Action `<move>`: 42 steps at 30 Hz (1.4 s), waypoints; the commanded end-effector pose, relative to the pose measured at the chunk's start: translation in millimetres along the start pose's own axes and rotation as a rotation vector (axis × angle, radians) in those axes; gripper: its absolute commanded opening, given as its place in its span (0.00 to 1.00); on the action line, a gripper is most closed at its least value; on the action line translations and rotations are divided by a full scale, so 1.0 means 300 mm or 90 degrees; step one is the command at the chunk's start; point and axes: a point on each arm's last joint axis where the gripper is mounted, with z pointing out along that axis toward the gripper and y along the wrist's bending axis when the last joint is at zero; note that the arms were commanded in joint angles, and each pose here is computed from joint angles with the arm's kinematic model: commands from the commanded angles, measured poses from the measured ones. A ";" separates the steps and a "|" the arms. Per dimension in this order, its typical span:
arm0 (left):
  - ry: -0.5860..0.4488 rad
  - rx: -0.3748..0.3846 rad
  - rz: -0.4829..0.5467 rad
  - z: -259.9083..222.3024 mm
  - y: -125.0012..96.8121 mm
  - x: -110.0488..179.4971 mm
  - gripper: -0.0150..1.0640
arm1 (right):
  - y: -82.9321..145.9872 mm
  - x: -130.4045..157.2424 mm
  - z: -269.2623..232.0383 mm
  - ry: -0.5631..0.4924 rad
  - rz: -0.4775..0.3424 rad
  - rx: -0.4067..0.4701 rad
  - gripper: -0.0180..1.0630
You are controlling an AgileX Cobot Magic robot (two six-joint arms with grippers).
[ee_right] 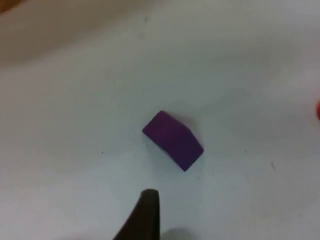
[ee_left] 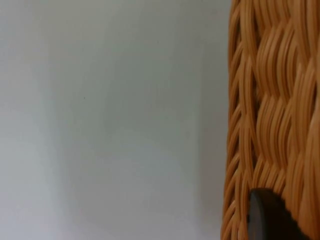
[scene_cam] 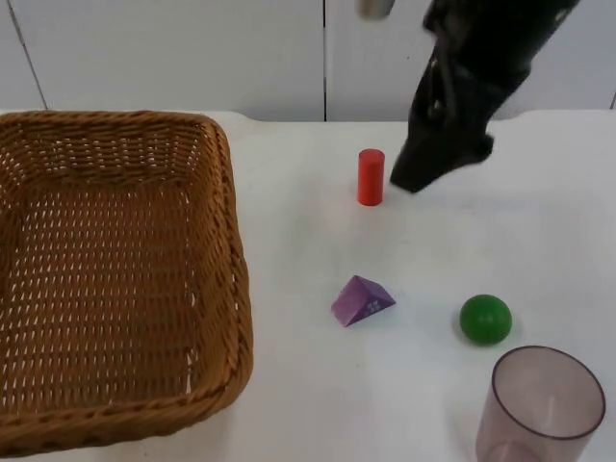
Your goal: Pick up the basket with the left hand and place the triangular block into the basket with the right hand.
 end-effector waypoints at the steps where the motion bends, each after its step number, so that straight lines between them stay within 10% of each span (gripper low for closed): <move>1: 0.005 0.023 -0.018 -0.006 -0.009 0.006 0.01 | -0.003 -0.007 0.038 0.005 -0.041 -0.016 0.81; 24: 0.023 0.033 -0.034 -0.006 -0.015 0.015 0.01 | 0.005 0.080 0.426 0.037 -0.310 -0.101 0.76; 42: 0.025 0.034 -0.034 -0.006 -0.015 0.015 0.01 | 0.055 0.061 0.534 -0.001 -0.379 -0.107 0.76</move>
